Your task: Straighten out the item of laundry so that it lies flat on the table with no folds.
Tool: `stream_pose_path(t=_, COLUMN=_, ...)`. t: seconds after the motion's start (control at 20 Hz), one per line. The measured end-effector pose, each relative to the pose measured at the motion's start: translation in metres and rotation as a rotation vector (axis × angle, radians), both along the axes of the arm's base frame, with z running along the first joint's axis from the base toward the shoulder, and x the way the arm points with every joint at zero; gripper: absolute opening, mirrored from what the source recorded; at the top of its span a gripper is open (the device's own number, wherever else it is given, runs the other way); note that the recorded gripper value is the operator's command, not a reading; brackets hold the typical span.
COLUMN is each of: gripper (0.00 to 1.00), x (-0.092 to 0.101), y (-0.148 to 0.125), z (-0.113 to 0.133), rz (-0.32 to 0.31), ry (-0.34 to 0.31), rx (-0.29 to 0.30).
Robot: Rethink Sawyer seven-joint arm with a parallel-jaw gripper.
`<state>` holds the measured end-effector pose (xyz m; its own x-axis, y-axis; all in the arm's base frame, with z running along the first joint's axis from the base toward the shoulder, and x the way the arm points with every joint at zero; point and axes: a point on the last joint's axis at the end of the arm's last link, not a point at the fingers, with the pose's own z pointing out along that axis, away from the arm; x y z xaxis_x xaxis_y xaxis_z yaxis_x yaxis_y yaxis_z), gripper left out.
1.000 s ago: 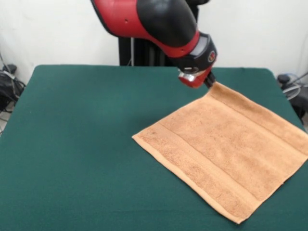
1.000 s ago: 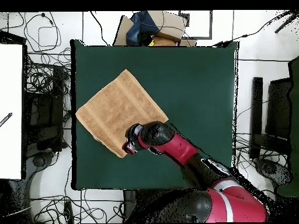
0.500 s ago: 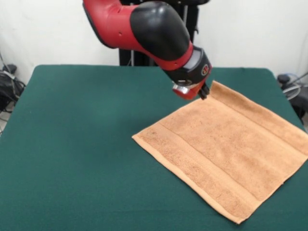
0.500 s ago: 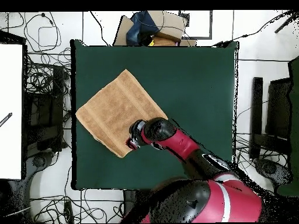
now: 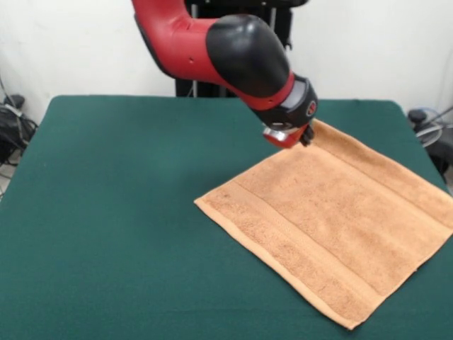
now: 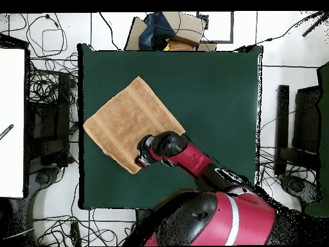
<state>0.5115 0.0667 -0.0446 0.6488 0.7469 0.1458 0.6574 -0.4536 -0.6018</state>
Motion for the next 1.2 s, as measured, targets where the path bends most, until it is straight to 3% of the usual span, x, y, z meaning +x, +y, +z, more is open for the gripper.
stream_pose_path(t=0.65, gripper=0.0, x=-0.013, y=0.025, z=-0.03, rz=0.013, ry=-0.061, rx=-0.056)
stream_pose_path(t=1.2, gripper=0.0, x=-0.012, y=0.025, z=-0.029, rz=0.016, ry=-0.056, rx=-0.051)
